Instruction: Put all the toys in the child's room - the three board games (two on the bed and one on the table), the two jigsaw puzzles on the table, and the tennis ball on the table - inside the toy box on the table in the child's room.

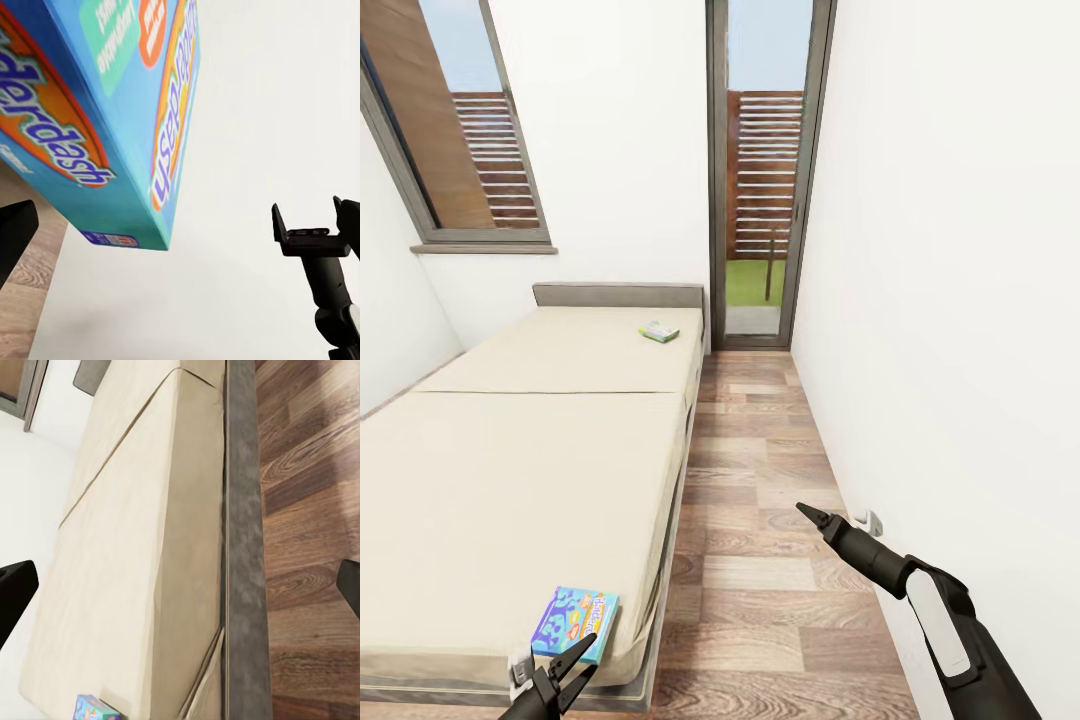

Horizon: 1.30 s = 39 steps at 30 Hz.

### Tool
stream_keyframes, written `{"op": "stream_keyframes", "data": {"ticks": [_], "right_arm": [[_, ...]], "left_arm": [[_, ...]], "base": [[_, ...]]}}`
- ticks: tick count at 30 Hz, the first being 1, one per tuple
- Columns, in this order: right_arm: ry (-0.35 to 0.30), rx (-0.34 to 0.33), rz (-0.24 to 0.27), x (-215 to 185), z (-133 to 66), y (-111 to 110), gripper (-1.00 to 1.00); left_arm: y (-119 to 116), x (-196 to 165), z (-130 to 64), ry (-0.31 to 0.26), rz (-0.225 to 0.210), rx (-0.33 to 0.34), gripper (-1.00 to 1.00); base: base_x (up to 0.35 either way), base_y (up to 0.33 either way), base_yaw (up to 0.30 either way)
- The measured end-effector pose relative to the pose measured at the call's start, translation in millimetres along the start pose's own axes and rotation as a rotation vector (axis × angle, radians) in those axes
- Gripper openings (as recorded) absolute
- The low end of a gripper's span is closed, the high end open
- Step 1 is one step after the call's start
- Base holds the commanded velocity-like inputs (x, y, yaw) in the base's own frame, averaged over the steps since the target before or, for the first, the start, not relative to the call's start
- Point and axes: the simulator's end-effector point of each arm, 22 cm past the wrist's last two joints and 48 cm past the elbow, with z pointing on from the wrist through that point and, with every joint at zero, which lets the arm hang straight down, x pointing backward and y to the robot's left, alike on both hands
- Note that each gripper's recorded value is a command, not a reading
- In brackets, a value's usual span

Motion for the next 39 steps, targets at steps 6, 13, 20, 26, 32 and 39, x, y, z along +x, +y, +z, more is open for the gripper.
{"op": "stream_keyframes", "data": {"ticks": [6, 13, 20, 26, 32, 39], "right_arm": [[0.000, 0.000, 0.000, 0.0, 0.0, 0.0, 1.00], [0.000, 0.000, 0.000, -0.1, -0.1, -0.1, 1.00], [0.000, 0.000, 0.000, -0.1, -0.1, -0.1, 1.00], [0.000, 0.000, 0.000, 0.0, 0.0, 0.0, 1.00], [0.000, 0.000, 0.000, 0.0, 0.0, 0.0, 1.00], [0.000, 0.000, 0.000, 0.1, 0.0, 0.1, 1.00]], "left_arm": [[0.0, 0.0, 0.0, 0.000, 0.000, 0.000, 1.00], [-0.2, -0.1, -0.1, -0.001, 0.001, 0.001, -1.00], [-0.4, 0.0, -0.1, -0.002, 0.003, 0.002, -1.00], [-0.5, 0.0, -0.1, -0.001, 0.004, 0.001, -1.00], [-0.6, 0.1, -0.1, 0.000, 0.007, 0.001, -1.00], [-0.6, 0.5, -0.1, -0.004, 0.014, 0.003, -1.00]], "base": [[0.000, 0.000, 0.000], [0.000, 0.000, 0.000], [0.000, 0.000, 0.000], [0.000, 0.000, 0.000], [0.000, 0.000, 0.000], [0.000, 0.000, 0.000]]}}
